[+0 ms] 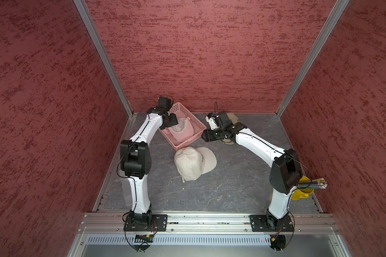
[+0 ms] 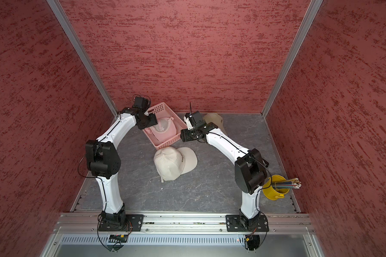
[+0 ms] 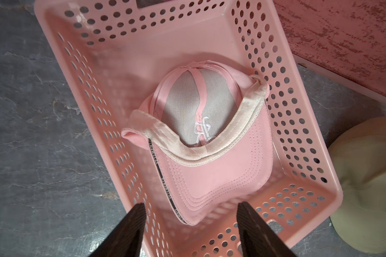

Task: Turn the baseball cap inside out
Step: Pick up the baseball cap from the basket.

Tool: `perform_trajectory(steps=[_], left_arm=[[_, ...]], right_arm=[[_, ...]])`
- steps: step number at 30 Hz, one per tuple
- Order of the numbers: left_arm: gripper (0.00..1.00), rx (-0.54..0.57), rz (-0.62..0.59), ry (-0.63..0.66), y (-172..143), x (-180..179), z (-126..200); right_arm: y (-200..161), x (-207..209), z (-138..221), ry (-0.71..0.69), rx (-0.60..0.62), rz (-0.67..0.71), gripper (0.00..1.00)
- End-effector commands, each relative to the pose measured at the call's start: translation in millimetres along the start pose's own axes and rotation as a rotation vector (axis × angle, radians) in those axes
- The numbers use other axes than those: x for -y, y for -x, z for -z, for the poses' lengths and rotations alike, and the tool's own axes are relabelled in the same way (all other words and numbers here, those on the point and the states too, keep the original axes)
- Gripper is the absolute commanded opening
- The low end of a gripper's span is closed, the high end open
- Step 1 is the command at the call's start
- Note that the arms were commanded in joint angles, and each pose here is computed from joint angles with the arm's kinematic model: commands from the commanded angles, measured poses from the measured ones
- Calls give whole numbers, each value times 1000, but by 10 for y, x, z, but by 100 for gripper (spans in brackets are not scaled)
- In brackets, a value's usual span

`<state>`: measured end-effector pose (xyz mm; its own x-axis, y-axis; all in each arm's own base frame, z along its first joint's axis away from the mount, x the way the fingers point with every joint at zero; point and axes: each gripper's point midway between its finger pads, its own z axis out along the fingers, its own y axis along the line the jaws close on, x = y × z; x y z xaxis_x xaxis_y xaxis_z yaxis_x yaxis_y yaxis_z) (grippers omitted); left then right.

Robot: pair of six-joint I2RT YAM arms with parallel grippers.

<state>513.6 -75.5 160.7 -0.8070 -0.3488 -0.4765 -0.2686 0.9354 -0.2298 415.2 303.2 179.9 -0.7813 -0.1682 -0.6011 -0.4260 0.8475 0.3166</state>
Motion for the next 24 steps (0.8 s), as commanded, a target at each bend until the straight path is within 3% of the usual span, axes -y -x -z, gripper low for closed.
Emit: perform_trajectory(steps=[1,11,24], left_arm=[[68,36,82,12,101,11,-24],[69,-46,124,15,-181,-55,-390],[67,-63,137,32,-304,-99,-815]], right_arm=[[-82,64,-94,-15,-9,-10,65],[-126,73,-116,-12,-20,-7,65],[-245,89,-3,-16,-28,-18,65]])
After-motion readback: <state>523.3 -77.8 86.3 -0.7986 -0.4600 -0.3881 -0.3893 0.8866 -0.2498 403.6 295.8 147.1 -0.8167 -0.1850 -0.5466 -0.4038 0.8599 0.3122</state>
